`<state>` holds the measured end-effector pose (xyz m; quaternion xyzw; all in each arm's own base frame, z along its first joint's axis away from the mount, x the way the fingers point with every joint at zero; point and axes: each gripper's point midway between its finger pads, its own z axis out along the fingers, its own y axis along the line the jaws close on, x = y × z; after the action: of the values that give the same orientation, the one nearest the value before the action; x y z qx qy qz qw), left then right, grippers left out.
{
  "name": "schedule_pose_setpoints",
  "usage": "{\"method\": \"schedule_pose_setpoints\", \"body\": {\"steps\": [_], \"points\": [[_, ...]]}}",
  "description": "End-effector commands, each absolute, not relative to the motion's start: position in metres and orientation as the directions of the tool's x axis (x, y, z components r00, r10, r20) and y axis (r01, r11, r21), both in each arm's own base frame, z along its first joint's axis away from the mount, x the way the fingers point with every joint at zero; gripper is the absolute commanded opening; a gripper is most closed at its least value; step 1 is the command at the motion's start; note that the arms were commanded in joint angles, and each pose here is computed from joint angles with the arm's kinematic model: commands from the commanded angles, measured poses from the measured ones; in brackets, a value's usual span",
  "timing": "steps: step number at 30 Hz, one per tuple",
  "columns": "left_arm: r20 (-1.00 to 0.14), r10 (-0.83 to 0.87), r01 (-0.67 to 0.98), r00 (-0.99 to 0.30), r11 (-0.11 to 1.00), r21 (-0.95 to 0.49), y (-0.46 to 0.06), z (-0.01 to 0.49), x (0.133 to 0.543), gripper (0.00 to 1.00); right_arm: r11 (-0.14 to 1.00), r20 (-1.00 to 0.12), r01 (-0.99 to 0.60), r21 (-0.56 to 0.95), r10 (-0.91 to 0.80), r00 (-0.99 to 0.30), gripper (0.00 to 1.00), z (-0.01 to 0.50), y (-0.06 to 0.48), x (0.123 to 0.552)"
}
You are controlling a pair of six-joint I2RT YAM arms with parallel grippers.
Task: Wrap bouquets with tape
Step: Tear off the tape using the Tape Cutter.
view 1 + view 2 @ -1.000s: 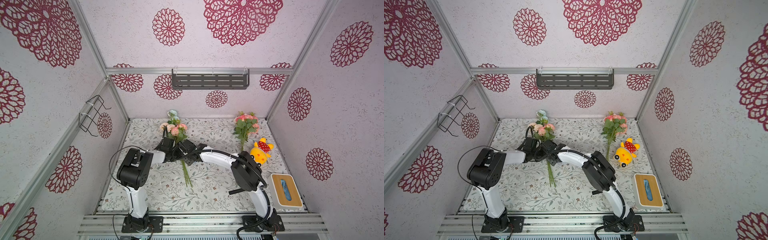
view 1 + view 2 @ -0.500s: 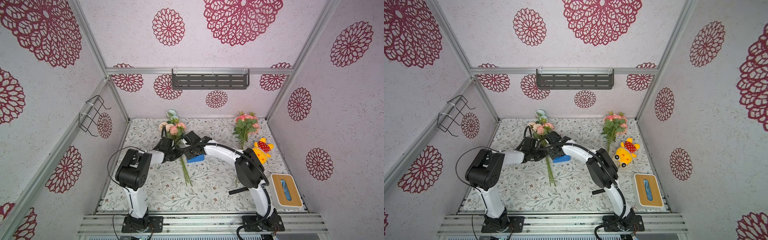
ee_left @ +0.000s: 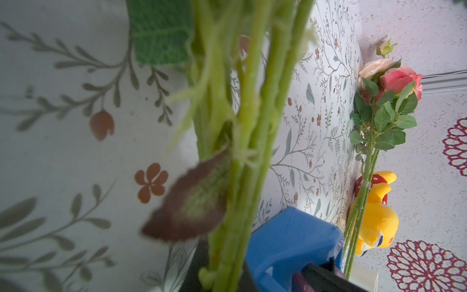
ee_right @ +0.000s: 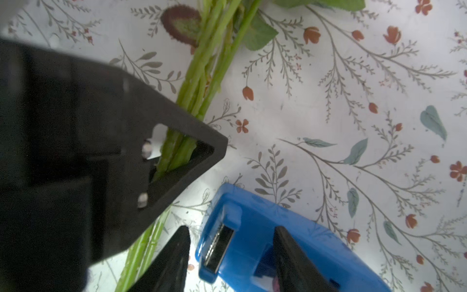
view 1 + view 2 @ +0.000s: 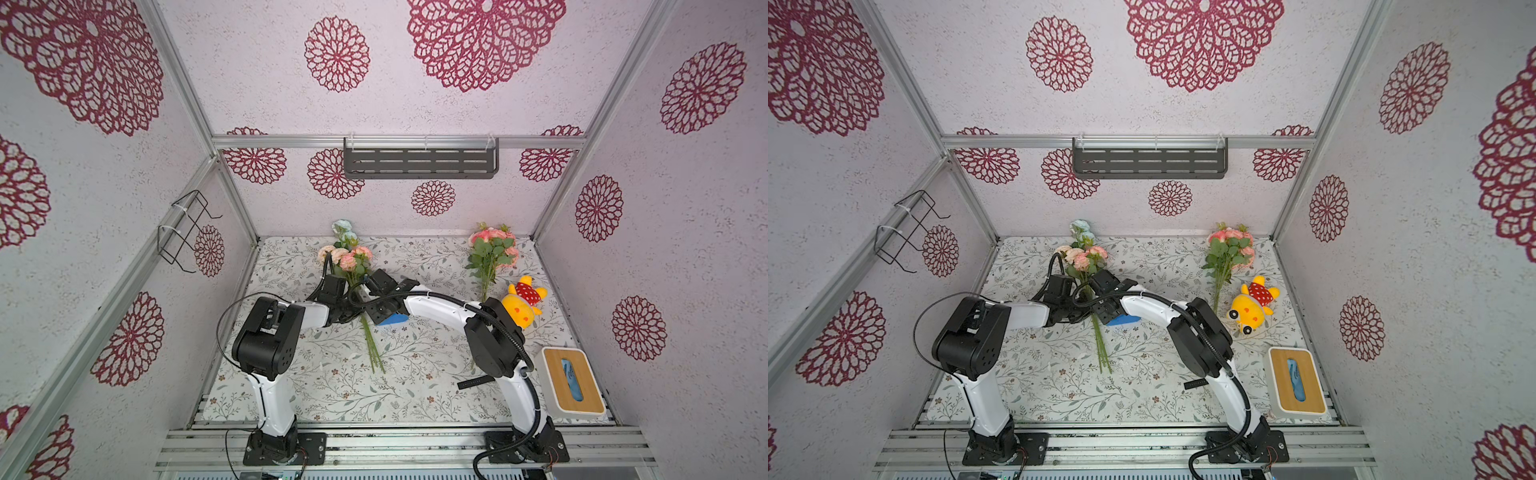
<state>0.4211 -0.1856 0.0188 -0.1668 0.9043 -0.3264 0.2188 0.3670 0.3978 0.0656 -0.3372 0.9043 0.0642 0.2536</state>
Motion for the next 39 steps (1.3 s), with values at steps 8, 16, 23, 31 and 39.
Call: {"method": "schedule_pose_setpoints", "body": {"steps": [8,16,23,31,39], "points": [[-0.306,-0.436,-0.147,-0.846,0.743,-0.653,-0.182,0.014,0.423,0.0,0.759,-0.339,-0.601,-0.251,-0.65,-0.68,0.54,0.031,0.362,0.368],[-0.295,-0.431,-0.16,-0.853,0.753,-0.638,-0.18,0.005,0.42,0.0,0.756,-0.492,-0.652,-0.047,-0.586,-0.644,0.56,0.077,0.396,0.358],[-0.295,-0.432,-0.161,-0.852,0.753,-0.638,-0.18,0.004,0.421,0.0,0.783,-0.569,-0.621,0.039,-0.494,-0.657,0.57,0.109,0.402,0.379],[-0.296,-0.43,-0.155,-0.853,0.751,-0.642,-0.181,0.006,0.421,0.0,0.784,-0.53,-0.621,0.016,-0.52,-0.67,0.56,0.086,0.397,0.385],[-0.296,-0.431,-0.157,-0.852,0.751,-0.642,-0.18,0.005,0.42,0.0,0.767,-0.453,-0.631,-0.113,-0.605,-0.654,0.54,0.056,0.386,0.375]]}}
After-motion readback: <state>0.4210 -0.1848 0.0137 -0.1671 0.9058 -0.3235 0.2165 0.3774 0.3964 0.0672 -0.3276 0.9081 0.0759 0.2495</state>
